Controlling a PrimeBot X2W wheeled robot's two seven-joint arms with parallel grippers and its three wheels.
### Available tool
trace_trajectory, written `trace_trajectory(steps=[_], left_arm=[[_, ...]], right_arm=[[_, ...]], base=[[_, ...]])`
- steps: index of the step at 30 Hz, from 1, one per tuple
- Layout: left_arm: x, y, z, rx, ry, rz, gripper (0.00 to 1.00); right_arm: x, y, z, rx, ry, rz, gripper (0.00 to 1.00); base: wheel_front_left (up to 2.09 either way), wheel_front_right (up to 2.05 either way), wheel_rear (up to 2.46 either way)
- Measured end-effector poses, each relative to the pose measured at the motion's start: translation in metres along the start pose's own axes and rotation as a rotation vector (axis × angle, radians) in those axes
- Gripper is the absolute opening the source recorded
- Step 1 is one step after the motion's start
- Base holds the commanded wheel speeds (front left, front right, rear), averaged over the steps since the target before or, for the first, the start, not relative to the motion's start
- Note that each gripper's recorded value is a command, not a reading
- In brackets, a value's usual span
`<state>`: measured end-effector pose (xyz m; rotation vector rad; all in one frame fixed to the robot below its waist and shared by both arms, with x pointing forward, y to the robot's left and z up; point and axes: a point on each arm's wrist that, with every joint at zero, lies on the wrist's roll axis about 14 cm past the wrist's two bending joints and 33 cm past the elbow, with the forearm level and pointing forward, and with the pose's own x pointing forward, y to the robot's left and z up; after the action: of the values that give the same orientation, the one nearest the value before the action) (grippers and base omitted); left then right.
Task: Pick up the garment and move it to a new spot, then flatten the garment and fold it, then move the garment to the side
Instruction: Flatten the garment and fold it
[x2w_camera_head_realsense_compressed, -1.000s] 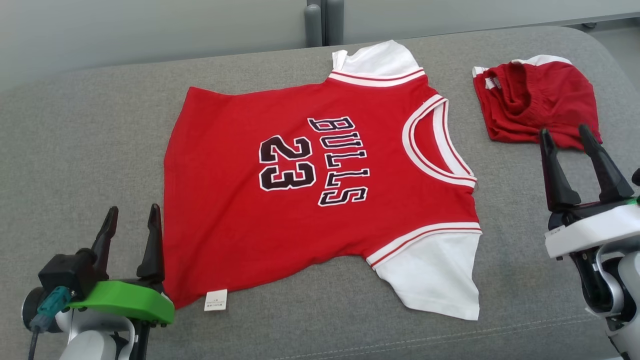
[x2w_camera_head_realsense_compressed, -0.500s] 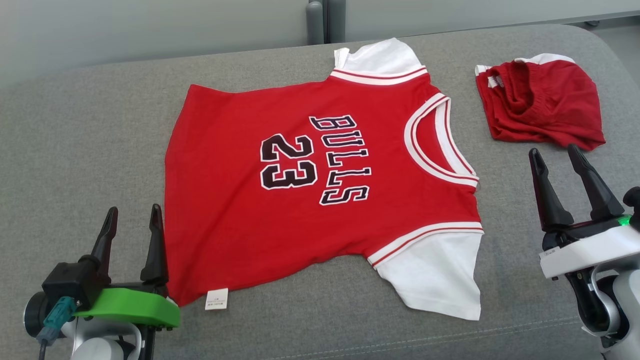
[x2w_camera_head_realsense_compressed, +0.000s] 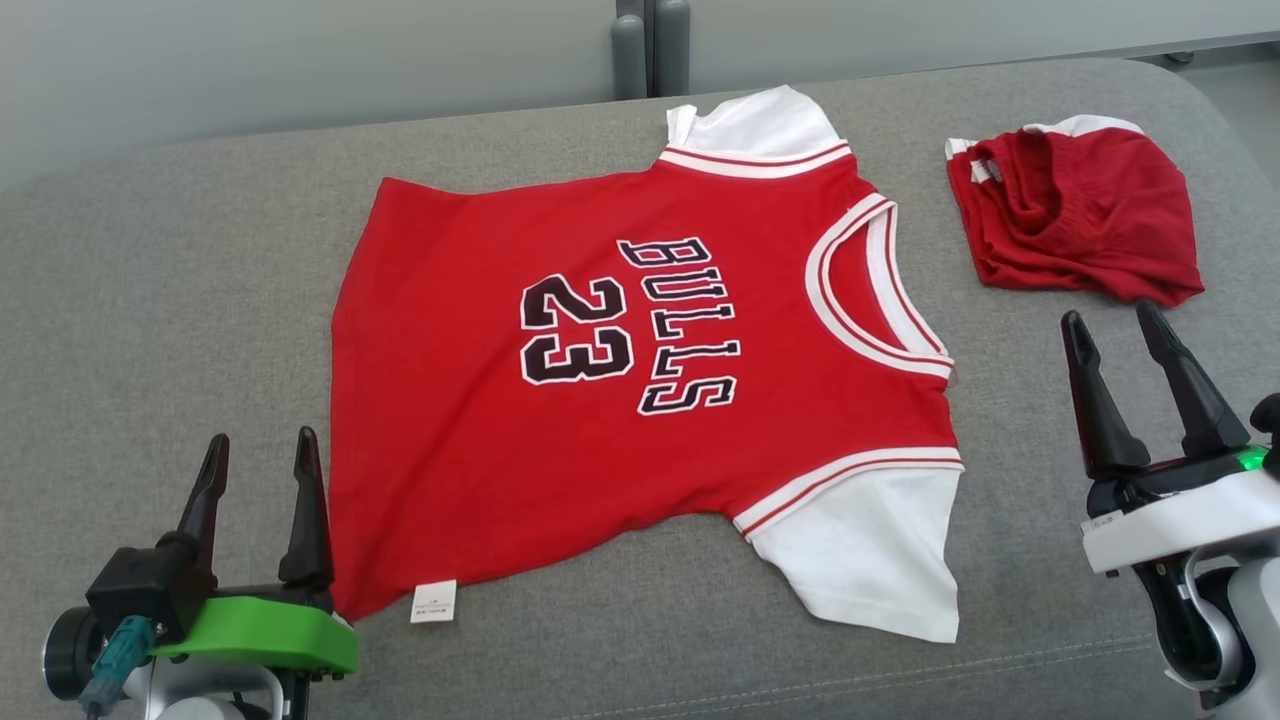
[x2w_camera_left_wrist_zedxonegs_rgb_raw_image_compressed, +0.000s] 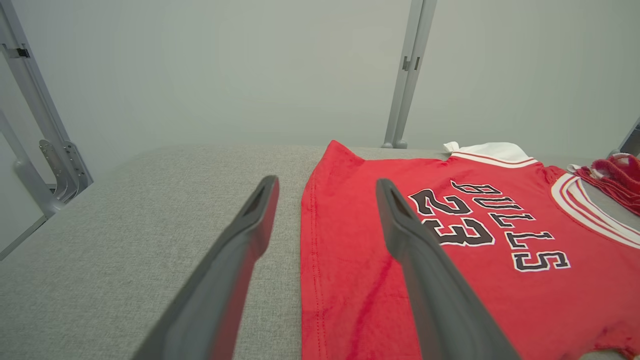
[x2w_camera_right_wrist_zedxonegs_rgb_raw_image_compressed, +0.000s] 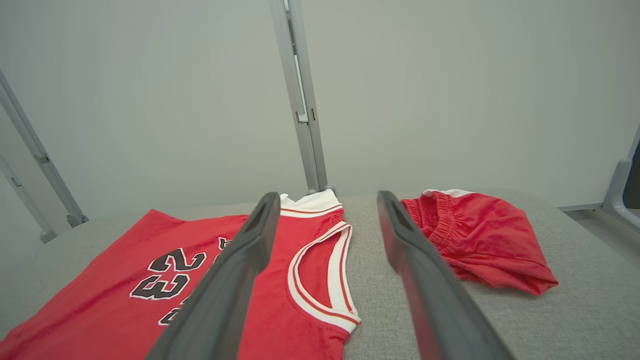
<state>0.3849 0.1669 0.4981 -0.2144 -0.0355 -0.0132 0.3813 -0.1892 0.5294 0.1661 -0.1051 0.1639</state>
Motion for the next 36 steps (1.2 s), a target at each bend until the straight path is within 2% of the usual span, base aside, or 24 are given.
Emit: trace_trajectory(steps=[4,12,20,29,36], left_arm=[[-0.001,0.000,0.000,0.002,0.000,0.005,1.00],[-0.010,-0.001,-0.018,-0.006,0.054,-0.012,1.00],[-0.028,-0.003,-0.054,-0.020,0.172,-0.024,1.00],[-0.030,-0.001,-0.065,-0.025,0.209,-0.027,1.00],[-0.033,0.004,-0.079,-0.025,0.254,-0.019,1.00]], right_arm=[[-0.006,-0.002,-0.007,0.011,0.019,-0.009,1.00],[-0.046,-0.005,-0.071,0.097,0.224,-0.060,1.00],[-0.086,0.021,-0.130,0.234,0.429,-0.050,1.00],[-0.106,0.043,-0.168,0.331,0.596,-0.047,1.00],[-0.096,0.058,-0.177,0.370,0.641,-0.009,1.00]], base=[[0.00,0.00,0.00],[0.00,0.00,0.00],[0.00,0.00,0.00],[0.00,0.00,0.00],[0.00,0.00,0.00]])
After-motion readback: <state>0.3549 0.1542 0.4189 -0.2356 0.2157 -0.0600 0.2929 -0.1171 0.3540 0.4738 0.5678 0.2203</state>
